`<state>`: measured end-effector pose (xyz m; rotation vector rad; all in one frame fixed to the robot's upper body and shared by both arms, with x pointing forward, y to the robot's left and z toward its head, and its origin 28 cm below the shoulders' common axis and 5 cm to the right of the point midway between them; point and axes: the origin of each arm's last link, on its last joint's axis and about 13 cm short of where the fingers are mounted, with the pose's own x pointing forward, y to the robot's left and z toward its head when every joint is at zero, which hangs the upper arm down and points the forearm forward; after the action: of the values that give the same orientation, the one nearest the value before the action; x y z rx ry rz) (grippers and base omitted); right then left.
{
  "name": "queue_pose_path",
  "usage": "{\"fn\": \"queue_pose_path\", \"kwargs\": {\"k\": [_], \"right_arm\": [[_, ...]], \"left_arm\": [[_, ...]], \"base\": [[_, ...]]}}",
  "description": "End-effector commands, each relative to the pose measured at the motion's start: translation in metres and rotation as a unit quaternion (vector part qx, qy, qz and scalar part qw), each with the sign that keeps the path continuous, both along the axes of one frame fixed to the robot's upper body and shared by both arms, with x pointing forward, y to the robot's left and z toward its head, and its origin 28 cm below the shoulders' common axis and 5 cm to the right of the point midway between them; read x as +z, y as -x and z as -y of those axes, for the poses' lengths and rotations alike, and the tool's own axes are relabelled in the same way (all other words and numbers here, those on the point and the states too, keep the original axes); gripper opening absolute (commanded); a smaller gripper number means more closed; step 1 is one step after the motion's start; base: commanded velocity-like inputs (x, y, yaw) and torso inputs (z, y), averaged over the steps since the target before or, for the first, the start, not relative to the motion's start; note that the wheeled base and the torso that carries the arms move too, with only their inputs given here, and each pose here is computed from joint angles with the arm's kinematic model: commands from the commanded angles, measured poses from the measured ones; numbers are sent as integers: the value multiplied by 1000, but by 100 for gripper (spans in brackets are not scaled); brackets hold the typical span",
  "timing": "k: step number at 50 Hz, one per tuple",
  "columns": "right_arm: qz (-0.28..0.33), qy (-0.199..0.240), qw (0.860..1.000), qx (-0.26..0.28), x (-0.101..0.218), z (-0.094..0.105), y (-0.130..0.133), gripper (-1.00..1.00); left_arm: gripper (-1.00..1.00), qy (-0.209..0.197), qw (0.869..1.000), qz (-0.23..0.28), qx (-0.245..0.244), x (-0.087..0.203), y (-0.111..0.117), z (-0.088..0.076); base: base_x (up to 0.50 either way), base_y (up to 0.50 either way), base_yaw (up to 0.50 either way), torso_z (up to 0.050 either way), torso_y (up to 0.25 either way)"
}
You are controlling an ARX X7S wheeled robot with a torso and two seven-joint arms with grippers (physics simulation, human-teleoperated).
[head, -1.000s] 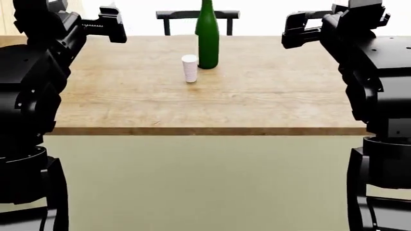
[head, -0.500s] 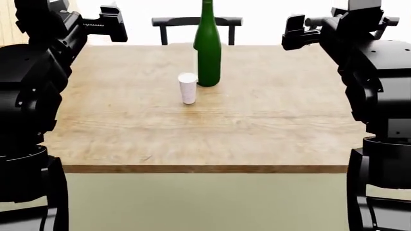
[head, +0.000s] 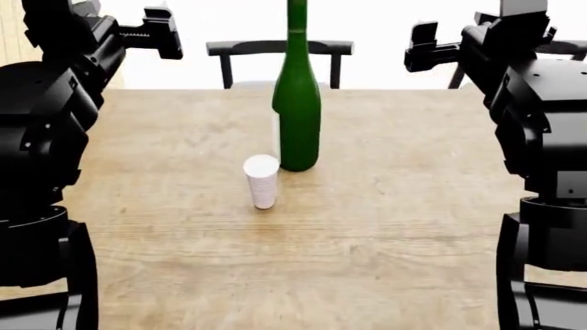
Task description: Pick the bottle and cup and place them in the sink. Then turn on the water.
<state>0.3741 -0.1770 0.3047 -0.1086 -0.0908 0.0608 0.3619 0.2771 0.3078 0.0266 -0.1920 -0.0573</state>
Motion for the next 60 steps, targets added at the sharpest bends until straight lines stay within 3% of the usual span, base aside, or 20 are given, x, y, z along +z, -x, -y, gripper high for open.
{"fn": "queue_pose_path", "kwargs": {"k": [1, 10, 29, 43, 51, 60], "right_arm": [[0, -2, 1000, 0, 0, 0, 0, 100], [-1, -2, 1000, 0, 1, 0, 0, 100], [-5, -5, 1000, -3, -2, 1, 1, 100], [-9, 4, 1000, 4, -1, 1, 2, 100], [-45, 59, 992, 98, 2, 15, 32, 100], [-109, 97, 967, 209, -5, 22, 58, 100]], "left_arm": [[100, 0, 1000, 0, -2, 1, 1, 0], [100, 3, 1000, 0, -8, 2, 3, 0], [100, 9, 1000, -10, -3, 0, 1, -1], [100, 15, 1000, -17, 1, -1, 0, -2], [100, 12, 1000, -18, 2, -3, -3, -3], [100, 5, 1000, -19, -3, -3, -5, 0]], "base": [[500, 0, 0, 0, 0], [486, 0, 0, 0, 1], [0, 0, 0, 0, 0], [0, 0, 0, 0, -116], [0, 0, 0, 0, 0], [0, 0, 0, 0, 0]]}}
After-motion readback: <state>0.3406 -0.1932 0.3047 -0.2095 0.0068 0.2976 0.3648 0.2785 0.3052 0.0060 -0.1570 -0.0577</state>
